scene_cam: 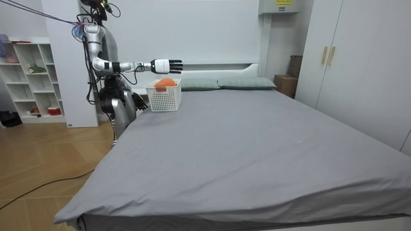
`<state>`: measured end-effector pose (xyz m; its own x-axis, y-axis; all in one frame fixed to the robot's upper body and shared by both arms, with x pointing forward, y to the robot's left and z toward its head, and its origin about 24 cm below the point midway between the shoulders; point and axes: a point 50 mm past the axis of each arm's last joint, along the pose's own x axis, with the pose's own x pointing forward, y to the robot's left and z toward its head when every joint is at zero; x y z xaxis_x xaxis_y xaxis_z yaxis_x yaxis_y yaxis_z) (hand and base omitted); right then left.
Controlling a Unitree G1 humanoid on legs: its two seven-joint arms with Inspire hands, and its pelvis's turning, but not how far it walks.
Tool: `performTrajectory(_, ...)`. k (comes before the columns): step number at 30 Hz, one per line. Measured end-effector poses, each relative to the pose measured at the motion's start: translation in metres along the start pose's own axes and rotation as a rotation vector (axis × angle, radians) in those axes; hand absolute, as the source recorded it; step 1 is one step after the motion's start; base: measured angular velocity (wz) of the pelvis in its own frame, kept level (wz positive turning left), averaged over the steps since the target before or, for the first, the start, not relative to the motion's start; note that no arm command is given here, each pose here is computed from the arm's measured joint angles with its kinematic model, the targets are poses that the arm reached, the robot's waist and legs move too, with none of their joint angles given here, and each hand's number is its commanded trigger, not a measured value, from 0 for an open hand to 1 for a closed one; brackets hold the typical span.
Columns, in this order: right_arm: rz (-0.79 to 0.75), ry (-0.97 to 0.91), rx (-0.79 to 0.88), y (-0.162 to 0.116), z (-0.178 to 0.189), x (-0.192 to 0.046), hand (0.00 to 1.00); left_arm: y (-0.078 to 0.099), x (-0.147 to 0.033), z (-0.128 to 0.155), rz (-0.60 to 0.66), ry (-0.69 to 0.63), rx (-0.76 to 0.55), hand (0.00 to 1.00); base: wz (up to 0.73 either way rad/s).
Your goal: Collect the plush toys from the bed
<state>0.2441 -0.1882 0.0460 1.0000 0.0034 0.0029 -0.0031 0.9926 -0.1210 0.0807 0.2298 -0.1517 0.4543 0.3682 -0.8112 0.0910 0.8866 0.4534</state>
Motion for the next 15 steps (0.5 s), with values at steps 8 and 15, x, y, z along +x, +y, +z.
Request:
performTrajectory(8,-0.140,0.062,0.117,-0.019,-0.014,-0.006,0.00,-0.001,-0.004,-0.015,0.017,0.055,-0.015,0.00,-0.22)
performTrajectory(15,-0.333,0.139,0.162,-0.049,-0.034,-0.014,0.00,-0.003,-0.011,-0.034,0.023,0.110,-0.004,0.00,-0.16)
